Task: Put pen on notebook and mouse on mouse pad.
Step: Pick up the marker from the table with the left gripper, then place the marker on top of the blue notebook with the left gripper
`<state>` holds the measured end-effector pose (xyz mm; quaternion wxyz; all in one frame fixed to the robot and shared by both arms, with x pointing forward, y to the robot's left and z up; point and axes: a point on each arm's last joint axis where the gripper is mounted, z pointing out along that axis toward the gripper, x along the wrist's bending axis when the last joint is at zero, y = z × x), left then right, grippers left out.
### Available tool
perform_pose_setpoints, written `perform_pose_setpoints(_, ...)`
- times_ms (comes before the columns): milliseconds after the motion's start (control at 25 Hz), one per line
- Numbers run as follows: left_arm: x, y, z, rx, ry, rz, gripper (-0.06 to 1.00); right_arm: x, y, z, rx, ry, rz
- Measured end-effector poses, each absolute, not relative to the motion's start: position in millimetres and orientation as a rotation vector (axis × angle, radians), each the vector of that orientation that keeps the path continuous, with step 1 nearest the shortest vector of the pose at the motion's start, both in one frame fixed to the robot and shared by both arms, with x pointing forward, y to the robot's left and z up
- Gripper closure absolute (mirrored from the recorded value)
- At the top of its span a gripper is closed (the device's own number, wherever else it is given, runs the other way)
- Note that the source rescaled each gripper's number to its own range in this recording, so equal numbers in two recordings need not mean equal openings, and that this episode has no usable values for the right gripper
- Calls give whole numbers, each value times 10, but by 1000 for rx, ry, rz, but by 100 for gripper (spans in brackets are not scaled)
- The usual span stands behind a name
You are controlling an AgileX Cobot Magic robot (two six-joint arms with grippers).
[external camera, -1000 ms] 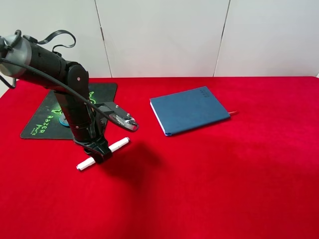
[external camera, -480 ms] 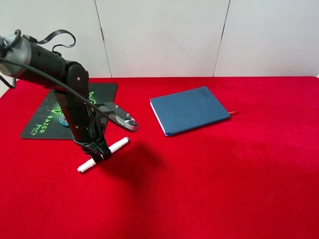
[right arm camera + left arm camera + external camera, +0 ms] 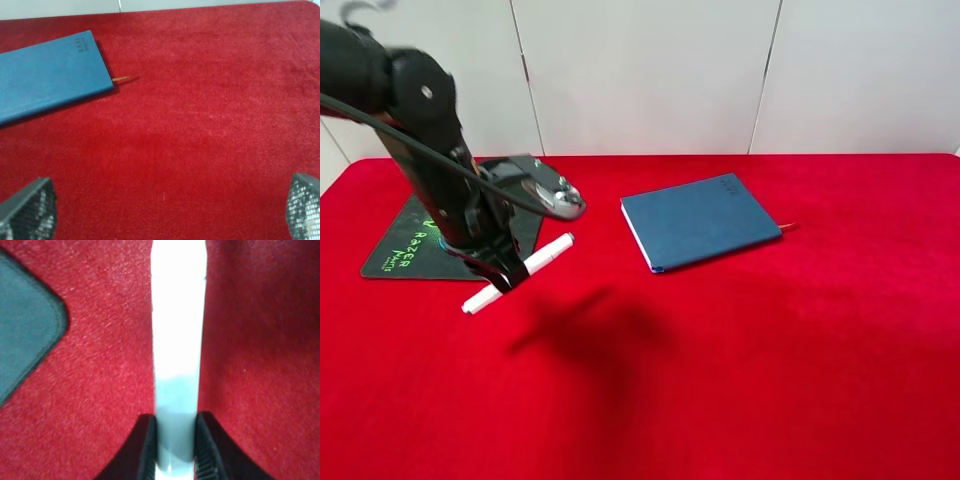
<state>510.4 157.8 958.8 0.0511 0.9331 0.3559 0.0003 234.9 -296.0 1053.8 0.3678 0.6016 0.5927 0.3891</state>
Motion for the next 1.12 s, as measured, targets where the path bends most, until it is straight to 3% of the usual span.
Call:
perform_pose_setpoints(480, 5403, 1419, 10151, 2797, 1040, 61, 94, 2349, -2960, 10538, 1545, 1522, 999)
perform_pose_setpoints(720, 5834, 1158, 10107, 2799, 1018, 63, 94, 2349, -2960, 10538, 1545, 1522, 999)
perform_pose_setpoints(1120, 6265, 295, 9923, 2824, 812, 86, 94, 2349, -2960, 10538, 1545, 1522, 999)
